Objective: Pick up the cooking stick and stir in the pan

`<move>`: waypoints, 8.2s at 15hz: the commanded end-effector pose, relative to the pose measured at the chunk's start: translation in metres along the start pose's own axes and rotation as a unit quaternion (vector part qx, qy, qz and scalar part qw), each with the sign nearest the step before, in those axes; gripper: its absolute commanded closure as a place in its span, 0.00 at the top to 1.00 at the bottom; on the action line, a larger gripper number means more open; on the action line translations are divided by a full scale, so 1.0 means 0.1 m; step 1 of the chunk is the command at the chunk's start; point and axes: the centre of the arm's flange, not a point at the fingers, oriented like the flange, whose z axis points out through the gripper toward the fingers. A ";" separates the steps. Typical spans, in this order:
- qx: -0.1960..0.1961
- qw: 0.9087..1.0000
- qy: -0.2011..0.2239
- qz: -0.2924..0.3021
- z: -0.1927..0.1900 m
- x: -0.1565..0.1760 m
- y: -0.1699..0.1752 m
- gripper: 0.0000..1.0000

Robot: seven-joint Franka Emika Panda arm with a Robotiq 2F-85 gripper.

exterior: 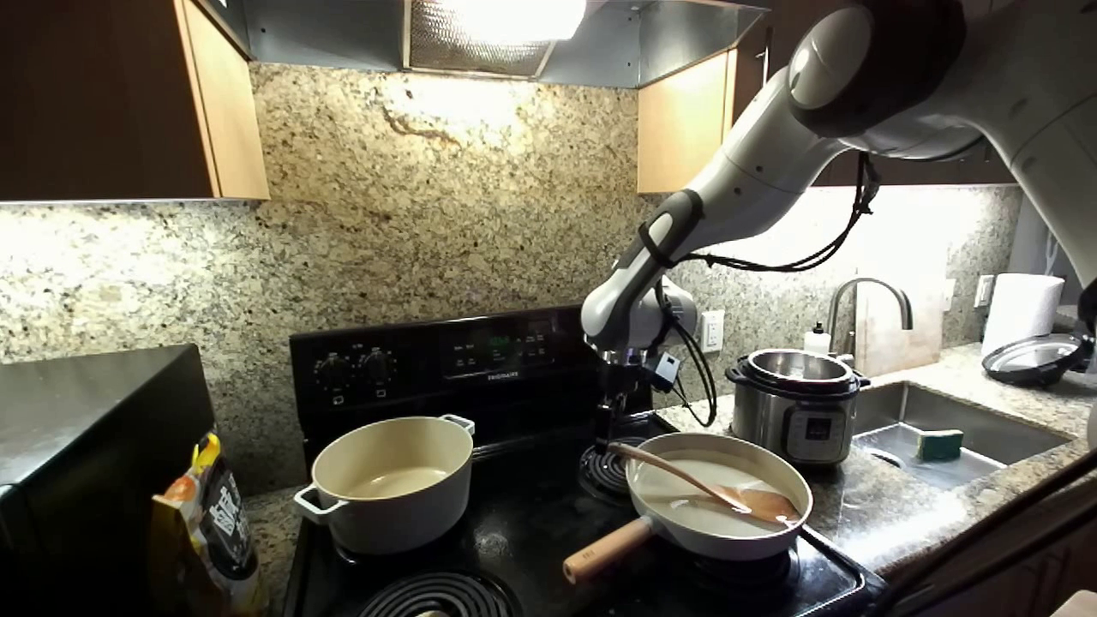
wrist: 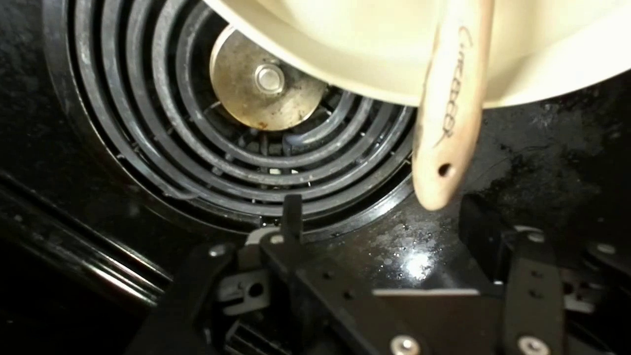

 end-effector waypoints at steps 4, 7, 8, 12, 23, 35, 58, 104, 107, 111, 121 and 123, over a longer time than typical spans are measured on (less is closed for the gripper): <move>0.038 0.999 -0.009 -0.017 0.05 -0.08 0.08 1.00; 0.035 0.999 -0.015 -0.019 0.03 -0.06 0.10 1.00; 0.038 0.999 -0.019 -0.022 0.05 -0.04 0.13 1.00; 0.051 0.998 -0.034 -0.026 0.09 -0.03 0.19 0.91; 0.049 0.997 -0.047 -0.024 0.20 0.07 0.17 0.09; 0.025 0.998 -0.047 -0.019 0.00 0.06 0.05 0.54; 0.019 0.998 -0.055 -0.010 -0.08 -0.14 0.07 0.48; -0.029 1.000 0.004 -0.009 -0.12 0.25 0.02 0.10; -0.021 0.999 0.001 -0.027 -0.04 0.35 -0.11 0.10; -0.020 0.998 0.007 -0.063 -0.06 0.58 -0.26 0.10; -0.055 0.990 0.061 -0.116 -0.28 0.73 -0.26 0.10; -0.071 0.988 0.078 -0.116 -0.28 0.66 -0.17 0.10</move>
